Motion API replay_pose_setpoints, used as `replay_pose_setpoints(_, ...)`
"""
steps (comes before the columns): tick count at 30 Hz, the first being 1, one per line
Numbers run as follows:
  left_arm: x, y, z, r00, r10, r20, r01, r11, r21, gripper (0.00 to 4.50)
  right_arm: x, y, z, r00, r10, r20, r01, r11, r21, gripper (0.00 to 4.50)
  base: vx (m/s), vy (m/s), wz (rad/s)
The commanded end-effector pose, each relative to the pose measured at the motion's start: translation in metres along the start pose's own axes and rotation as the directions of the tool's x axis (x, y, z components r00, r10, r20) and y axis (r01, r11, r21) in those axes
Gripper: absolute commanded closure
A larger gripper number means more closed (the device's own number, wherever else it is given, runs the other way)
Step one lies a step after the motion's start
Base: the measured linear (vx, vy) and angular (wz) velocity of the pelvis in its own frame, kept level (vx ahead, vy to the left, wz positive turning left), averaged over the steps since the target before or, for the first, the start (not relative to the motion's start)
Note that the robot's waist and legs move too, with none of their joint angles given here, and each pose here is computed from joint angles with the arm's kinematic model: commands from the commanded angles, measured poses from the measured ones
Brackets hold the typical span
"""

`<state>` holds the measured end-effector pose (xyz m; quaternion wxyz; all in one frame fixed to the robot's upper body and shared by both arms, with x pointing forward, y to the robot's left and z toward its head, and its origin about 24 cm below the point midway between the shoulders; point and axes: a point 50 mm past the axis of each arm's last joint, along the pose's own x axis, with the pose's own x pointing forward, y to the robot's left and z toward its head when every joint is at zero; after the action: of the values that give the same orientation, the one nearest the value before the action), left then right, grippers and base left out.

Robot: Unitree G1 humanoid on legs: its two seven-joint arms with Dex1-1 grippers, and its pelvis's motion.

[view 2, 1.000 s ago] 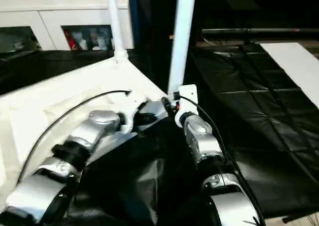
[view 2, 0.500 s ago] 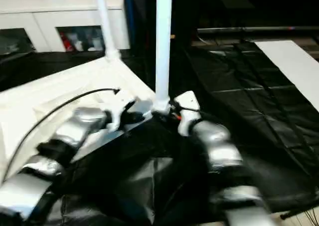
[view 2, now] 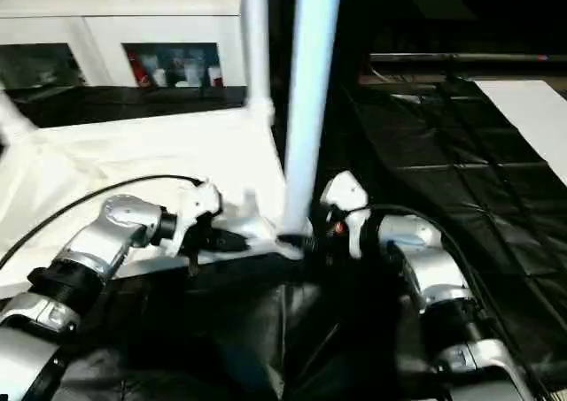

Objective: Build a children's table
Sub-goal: Rotate leg to tighten

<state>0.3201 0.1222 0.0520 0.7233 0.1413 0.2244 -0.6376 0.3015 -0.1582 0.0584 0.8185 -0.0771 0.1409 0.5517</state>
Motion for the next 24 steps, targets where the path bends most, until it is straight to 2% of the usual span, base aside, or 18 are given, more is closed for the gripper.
replay_pose_setpoints(1,0.003,-0.002,0.01,0.999,-0.031,0.031,0.03,0.999,0.037,4.5,0.003,0.005,-0.003,0.998,0.045,-0.038,-0.045,0.999,-0.006,1.2,0.0,0.0,0.0)
replay_pose_setpoints(10,0.003,-0.003,0.01,0.999,-0.029,0.036,0.028,0.999,0.035,4.5,0.004,0.004,-0.002,0.998,0.036,-0.046,-0.036,0.999,0.004,1.8,0.0,0.0,0.0)
replay_pose_setpoints(17,0.003,-0.005,0.008,0.999,-0.041,0.028,0.04,0.999,0.026,4.5,0.004,0.008,-0.011,0.997,0.045,-0.067,-0.044,0.999,0.016,2.4,0.0,0.0,0.0)
replay_pose_setpoints(19,0.003,-0.005,0.008,0.999,-0.042,0.028,0.041,0.999,0.025,4.5,0.004,0.008,-0.012,0.997,0.041,-0.066,-0.04,0.999,0.021,2.42,0.0,0.0,0.0)
replay_pose_setpoints(22,0.003,-0.005,0.008,0.999,-0.032,0.04,0.032,0.999,0.018,4.5,0.007,0.005,-0.014,0.999,-0.022,-0.035,0.024,0.998,0.06,2.47,0.0,0.0,0.0)
replay_pose_setpoints(23,0.006,-0.001,0.01,0.999,0.014,0.051,-0.014,1.0,-0.006,4.5,0.012,-0.001,-0.016,0.992,-0.127,-0.017,0.128,0.987,0.101,2.48,0.0,0.0,0.0)
replay_pose_setpoints(24,0.006,-0.001,0.01,0.998,0.02,0.051,-0.02,1.0,-0.009,4.5,0.013,-0.002,-0.016,0.99,-0.137,-0.015,0.138,0.985,0.106,2.49,0.0,0.0,0.0)
